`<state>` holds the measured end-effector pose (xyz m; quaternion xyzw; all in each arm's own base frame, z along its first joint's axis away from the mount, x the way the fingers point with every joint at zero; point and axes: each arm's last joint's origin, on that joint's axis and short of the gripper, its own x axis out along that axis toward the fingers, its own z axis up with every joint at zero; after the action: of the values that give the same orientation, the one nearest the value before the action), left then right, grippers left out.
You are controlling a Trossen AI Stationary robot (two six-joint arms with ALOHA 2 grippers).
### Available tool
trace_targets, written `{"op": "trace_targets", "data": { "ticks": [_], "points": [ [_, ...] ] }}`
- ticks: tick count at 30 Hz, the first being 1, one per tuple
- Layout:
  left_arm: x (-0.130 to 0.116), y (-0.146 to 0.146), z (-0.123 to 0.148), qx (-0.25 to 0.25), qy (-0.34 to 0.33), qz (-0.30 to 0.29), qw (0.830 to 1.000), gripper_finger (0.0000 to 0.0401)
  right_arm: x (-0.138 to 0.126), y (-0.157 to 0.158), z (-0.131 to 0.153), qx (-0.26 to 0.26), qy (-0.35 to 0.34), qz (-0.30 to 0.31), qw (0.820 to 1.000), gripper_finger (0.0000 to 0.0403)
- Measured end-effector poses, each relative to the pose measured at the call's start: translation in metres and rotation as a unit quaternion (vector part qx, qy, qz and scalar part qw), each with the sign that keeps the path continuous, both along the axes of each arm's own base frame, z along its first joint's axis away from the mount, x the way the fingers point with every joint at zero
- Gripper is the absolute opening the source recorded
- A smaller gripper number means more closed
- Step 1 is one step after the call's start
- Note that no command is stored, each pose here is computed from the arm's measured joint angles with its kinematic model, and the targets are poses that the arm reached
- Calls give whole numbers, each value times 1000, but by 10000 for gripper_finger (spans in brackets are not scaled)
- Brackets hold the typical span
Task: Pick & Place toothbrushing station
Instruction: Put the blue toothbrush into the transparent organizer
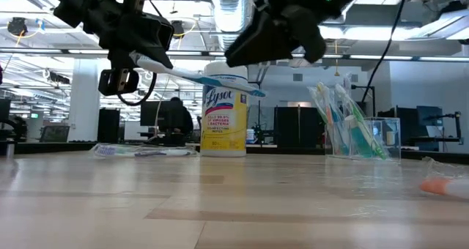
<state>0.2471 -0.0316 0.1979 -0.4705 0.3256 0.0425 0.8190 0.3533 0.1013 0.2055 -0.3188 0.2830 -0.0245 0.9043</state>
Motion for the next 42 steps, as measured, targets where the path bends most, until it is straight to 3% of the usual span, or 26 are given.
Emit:
{"op": "trace_targets", "data": {
  "ticks": [8,23,42],
  "points": [
    [1,-1,1,-6,-8,-7,1000,0,22,7,-8,-27,28,12,999,179],
    [1,-1,3,-11,-14,-14,1000,0,36,10,-4,-51,40,21,998,101],
    [3,-1,4,-26,-21,-8,999,0,36,9,-5,-58,45,25,997,101]
  ]
}}
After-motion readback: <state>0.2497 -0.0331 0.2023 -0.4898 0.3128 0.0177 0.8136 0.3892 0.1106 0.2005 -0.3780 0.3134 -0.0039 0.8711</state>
